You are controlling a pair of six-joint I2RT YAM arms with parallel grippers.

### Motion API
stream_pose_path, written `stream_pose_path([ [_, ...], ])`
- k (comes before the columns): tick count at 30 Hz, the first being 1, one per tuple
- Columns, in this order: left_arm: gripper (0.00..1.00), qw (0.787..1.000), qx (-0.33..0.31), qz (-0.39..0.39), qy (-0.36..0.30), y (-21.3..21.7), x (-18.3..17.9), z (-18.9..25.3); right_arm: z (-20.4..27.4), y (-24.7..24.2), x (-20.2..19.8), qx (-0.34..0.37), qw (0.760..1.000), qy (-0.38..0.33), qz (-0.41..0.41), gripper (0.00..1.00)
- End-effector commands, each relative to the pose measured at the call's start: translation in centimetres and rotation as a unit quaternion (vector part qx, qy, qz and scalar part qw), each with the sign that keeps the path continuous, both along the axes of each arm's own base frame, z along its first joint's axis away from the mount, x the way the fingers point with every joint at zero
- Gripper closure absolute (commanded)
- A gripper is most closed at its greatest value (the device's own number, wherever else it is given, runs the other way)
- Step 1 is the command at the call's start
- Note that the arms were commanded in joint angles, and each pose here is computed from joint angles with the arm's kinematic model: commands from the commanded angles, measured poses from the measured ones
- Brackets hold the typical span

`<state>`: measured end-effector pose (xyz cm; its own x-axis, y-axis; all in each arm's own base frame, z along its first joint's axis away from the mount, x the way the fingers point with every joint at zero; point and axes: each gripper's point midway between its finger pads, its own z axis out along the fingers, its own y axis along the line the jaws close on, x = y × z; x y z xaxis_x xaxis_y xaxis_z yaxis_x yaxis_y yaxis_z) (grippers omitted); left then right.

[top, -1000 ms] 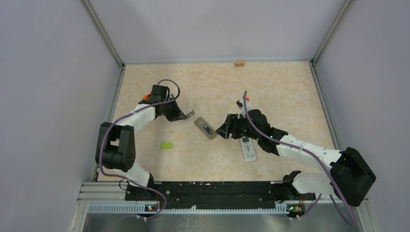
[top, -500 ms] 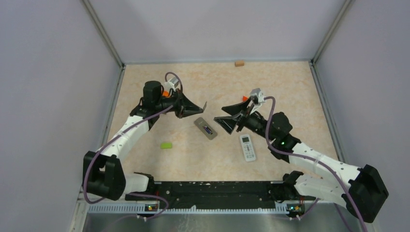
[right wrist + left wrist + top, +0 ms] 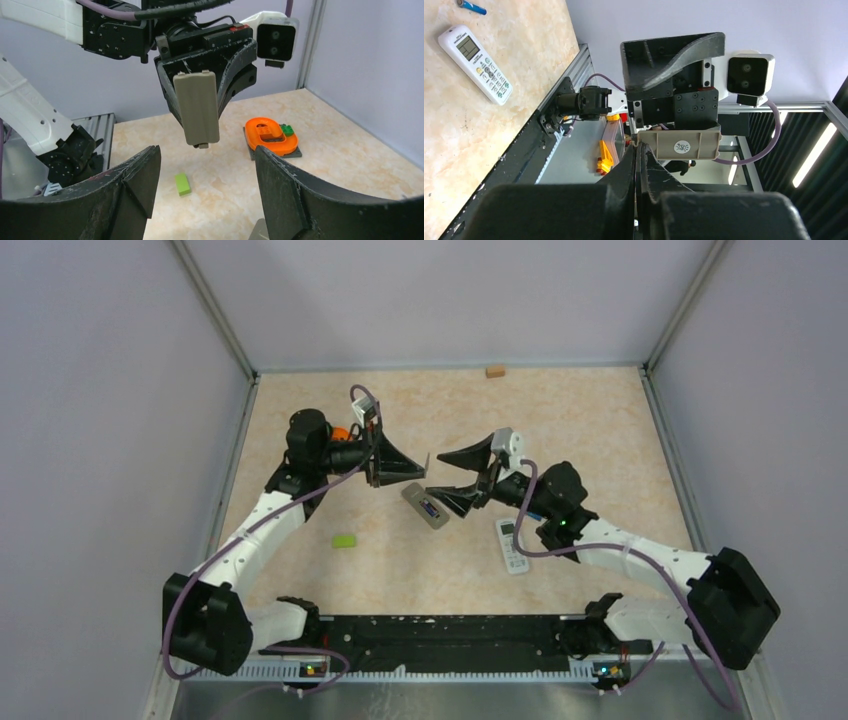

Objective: Load the batteries into the remote control

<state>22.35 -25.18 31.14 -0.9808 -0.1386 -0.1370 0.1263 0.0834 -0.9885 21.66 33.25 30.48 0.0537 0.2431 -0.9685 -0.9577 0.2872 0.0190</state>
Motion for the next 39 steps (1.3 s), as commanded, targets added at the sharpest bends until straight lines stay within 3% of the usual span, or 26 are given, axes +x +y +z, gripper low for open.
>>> stream_pose_path([
  [1,1.00,0.999,-0.011,-0.014,-0.035,0.1,-1.0,1.0,5.0,0.3,-1.1,0.054,0.994,-0.091,0.026,0.30],
  [8,1.00,0.999,-0.005,-0.008,-0.043,0.1,-0.9,0.8,5.5,1.1,-1.3,0.064,0.993,-0.093,0.041,0.31],
  [17,1.00,0.999,-0.002,-0.008,-0.043,0.2,-1.1,0.7,5.9,2.1,-0.7,0.069,0.993,-0.084,0.039,0.49],
  [24,1.00,0.999,-0.005,-0.006,-0.050,0.2,-1.2,1.1,5.2,2.6,-0.5,0.058,0.995,-0.074,0.043,0.52],
  [28,0.99,0.999,-0.004,-0.002,-0.049,0.2,-1.1,1.1,5.4,2.8,0.1,0.056,0.996,-0.067,0.034,0.67],
  [32,0.82,0.999,0.001,0.007,-0.051,0.2,-0.8,1.0,6.3,2.5,0.6,0.062,0.996,-0.061,0.018,0.76],
  [39,0.33,0.995,0.058,0.056,-0.062,0.7,0.8,-0.2,6.4,2.0,1.2,0.059,0.997,-0.044,-0.007,0.77],
])
